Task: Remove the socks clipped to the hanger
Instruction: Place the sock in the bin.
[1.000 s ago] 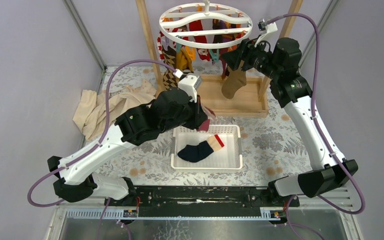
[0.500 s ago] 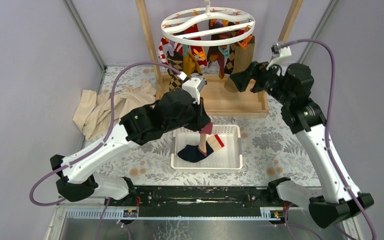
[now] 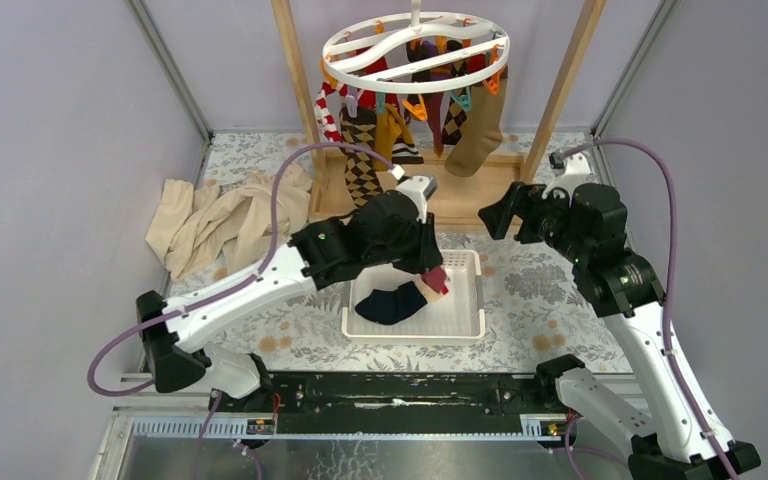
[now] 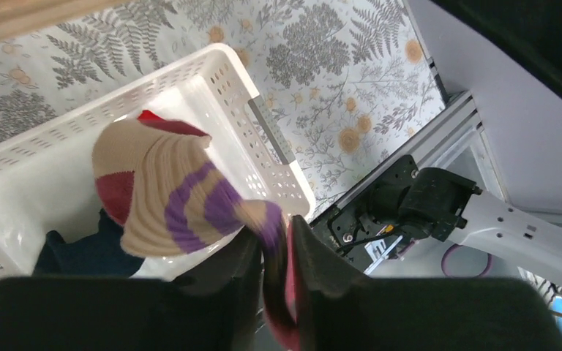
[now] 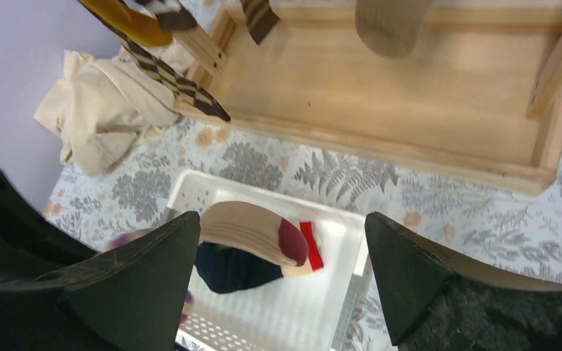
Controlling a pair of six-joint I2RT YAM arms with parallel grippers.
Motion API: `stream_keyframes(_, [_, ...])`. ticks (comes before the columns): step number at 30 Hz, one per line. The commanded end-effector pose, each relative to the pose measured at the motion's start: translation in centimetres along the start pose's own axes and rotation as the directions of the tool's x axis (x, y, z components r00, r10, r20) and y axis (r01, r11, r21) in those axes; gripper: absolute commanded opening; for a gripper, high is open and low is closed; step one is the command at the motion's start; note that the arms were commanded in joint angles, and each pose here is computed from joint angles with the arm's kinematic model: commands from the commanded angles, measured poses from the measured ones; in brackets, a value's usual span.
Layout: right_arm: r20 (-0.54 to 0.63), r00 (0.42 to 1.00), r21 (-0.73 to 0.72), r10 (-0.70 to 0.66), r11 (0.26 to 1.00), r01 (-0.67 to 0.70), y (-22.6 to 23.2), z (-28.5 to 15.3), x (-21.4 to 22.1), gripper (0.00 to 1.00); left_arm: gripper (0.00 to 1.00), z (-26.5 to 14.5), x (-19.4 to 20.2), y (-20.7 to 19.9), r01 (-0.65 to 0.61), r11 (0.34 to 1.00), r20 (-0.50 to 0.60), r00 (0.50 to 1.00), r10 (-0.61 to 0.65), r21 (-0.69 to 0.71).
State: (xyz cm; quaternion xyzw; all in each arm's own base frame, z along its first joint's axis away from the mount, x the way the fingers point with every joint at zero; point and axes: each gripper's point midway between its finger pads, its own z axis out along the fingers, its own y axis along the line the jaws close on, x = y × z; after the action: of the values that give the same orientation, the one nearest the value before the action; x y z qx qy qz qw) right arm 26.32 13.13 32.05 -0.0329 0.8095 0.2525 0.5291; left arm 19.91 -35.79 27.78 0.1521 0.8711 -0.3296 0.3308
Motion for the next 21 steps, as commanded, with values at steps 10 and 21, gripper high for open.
stream_keyframes(10, [-0.132, 0.984, -0.015, 0.123, 0.992, -0.126, -0.6, -1.1, 7.2, 0.91, 0.72, 6.7, 5.4, 3.2, 0.053, 0.997, -0.077, 0.995, -0.056, -0.048])
stream_keyframes(21, [-0.246, 0.958, -0.047, 0.148, 0.985, -0.164, -0.4, -2.4, 11.2, 0.91, 0.99, -0.7, 4.8, 3.3, 0.121, 0.992, 0.060, 0.991, -0.118, -0.039])
